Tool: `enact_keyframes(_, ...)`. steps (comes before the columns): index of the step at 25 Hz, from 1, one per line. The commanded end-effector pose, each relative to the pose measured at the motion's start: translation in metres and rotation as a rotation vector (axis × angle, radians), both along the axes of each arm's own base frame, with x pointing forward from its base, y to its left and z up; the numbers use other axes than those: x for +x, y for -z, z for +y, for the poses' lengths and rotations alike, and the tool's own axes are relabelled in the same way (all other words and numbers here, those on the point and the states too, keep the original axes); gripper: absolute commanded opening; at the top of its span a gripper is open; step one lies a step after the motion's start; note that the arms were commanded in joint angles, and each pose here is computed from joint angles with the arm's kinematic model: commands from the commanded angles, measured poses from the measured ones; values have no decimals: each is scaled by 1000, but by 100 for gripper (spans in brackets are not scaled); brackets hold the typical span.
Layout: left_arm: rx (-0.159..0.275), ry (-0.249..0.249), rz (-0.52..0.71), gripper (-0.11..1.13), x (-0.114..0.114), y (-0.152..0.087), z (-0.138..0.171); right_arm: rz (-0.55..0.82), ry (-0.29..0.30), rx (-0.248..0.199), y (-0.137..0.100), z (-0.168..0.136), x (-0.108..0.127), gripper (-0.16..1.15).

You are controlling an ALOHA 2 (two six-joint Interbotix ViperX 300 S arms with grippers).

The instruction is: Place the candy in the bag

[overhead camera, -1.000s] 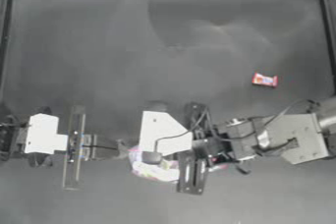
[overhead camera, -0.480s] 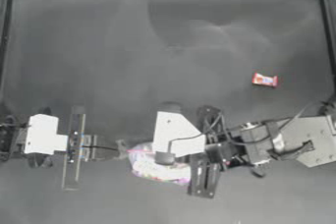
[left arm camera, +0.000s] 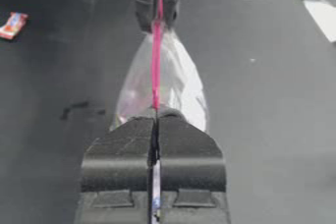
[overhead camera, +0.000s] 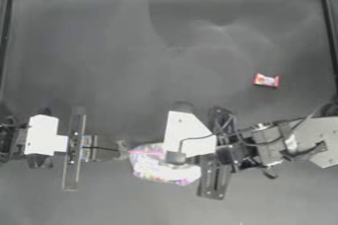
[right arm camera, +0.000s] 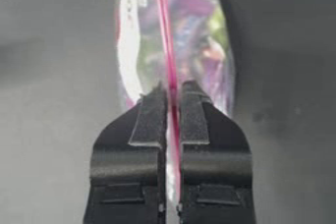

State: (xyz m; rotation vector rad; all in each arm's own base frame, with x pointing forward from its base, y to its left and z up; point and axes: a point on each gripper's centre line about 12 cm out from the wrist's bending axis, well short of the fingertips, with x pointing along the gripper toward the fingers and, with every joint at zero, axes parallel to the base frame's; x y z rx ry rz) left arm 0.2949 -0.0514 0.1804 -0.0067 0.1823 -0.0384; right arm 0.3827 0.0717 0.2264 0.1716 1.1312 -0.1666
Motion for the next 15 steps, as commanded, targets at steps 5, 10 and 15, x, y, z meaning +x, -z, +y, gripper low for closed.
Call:
enact_keyframes(5,-12,7,-46,13,-2,-14,-2,-26,11,21,-15,5,-19,20)
enact_keyframes(10,-13,7,-48,13,-1,-14,-2,-20,11,23,-13,6,-25,20)
enact_keyframes(15,-11,7,-36,13,1,-11,-2,-17,20,31,-13,7,-32,20)
